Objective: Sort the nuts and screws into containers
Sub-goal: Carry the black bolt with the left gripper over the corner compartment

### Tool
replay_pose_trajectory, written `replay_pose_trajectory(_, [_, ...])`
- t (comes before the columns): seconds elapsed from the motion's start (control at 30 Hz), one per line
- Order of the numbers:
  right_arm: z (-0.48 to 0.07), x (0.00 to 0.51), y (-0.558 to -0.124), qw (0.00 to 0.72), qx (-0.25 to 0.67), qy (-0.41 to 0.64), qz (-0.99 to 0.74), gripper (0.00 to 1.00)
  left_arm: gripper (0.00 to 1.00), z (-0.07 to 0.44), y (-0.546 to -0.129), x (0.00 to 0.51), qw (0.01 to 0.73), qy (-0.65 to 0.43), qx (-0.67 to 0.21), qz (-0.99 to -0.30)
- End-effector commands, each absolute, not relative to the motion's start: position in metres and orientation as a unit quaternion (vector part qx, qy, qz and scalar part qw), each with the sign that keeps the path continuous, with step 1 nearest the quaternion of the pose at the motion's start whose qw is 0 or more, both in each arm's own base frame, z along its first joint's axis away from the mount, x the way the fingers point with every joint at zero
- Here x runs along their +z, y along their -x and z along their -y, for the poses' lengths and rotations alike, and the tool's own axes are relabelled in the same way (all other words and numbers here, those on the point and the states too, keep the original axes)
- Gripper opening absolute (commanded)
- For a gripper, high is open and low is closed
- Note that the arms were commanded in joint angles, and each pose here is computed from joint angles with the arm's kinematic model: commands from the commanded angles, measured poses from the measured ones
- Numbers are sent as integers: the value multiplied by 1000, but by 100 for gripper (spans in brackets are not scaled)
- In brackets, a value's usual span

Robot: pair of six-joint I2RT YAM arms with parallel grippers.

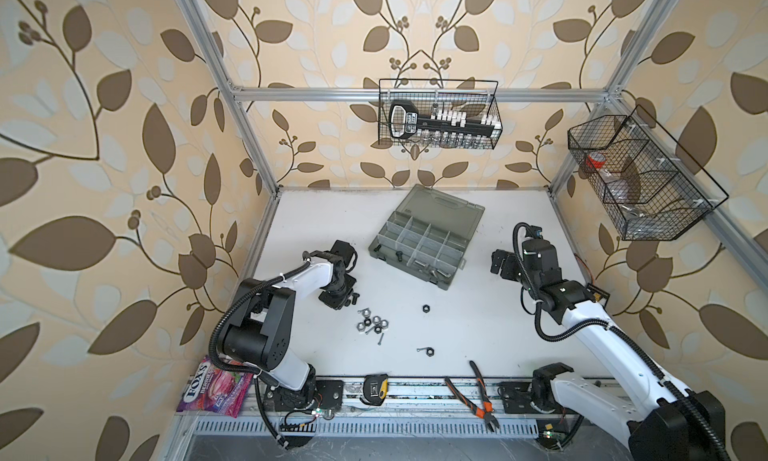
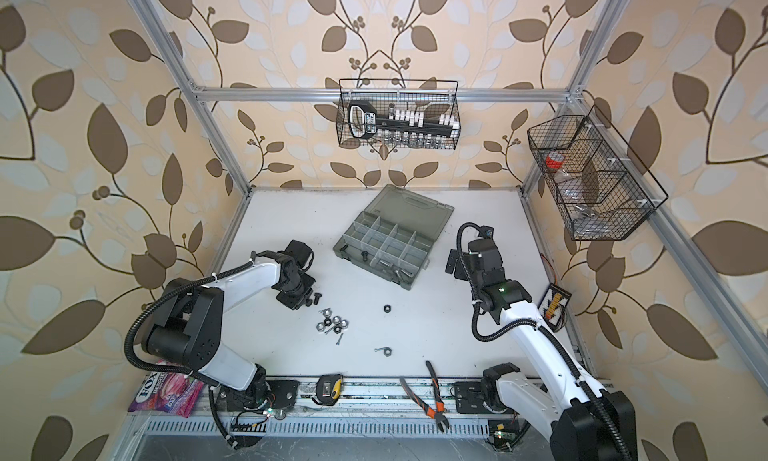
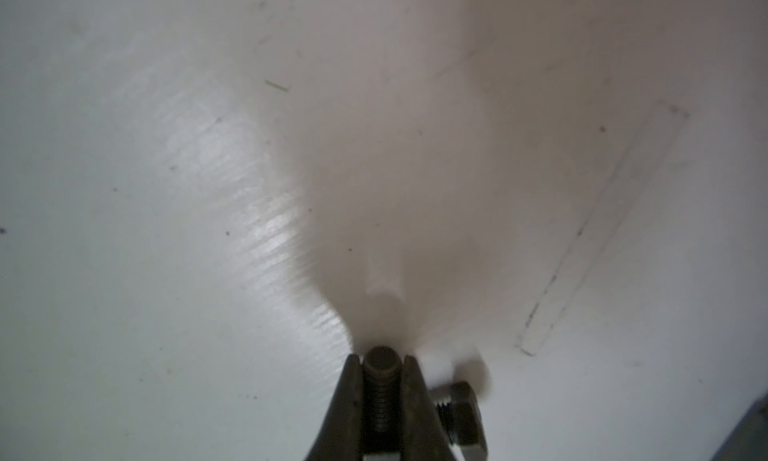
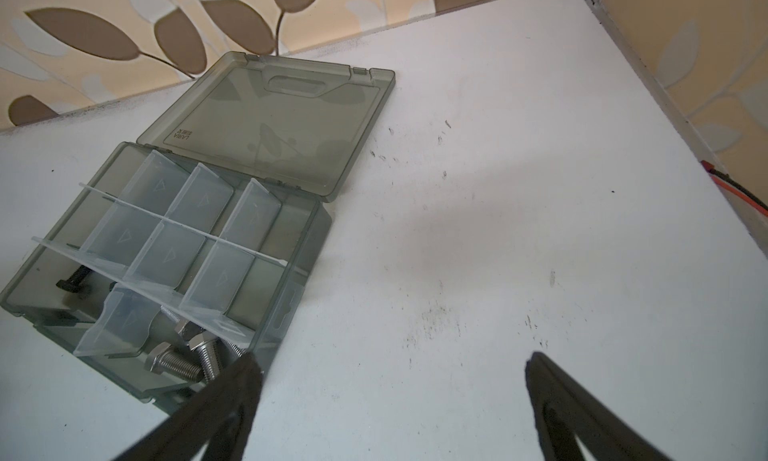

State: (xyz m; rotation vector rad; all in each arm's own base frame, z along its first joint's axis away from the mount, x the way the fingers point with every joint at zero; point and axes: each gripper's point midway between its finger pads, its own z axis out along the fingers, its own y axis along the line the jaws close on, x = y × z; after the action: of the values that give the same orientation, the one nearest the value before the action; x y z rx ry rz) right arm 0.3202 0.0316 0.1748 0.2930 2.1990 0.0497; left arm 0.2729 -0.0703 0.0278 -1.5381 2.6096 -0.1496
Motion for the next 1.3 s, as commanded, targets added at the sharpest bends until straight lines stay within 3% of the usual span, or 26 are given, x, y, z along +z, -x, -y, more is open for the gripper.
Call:
replay_pose_trajectory(0.0, [-26, 174, -316, 444, 11, -128, -887, 100, 7, 74, -293, 63, 97, 464, -65, -878])
replay_pose_trajectory(0.37, [-27, 179, -316, 450, 16, -128, -884, 100, 7, 133, -366, 110, 147, 392, -143, -897])
replay_pose_trajectory(0.67, [-30, 177, -319, 447, 21, -123, -886, 100, 8, 197, -415, 109, 146, 355, -165, -909])
replay_pose_trajectory(1.0, [-30, 176, -319, 447, 21, -122, -886, 100, 8, 218, -436, 96, 138, 351, -168, -911])
replay_pose_trajectory(1.27, [-31, 177, -320, 449, 23, -121, -885, 100, 18, 218, -439, 84, 133, 355, -158, -912])
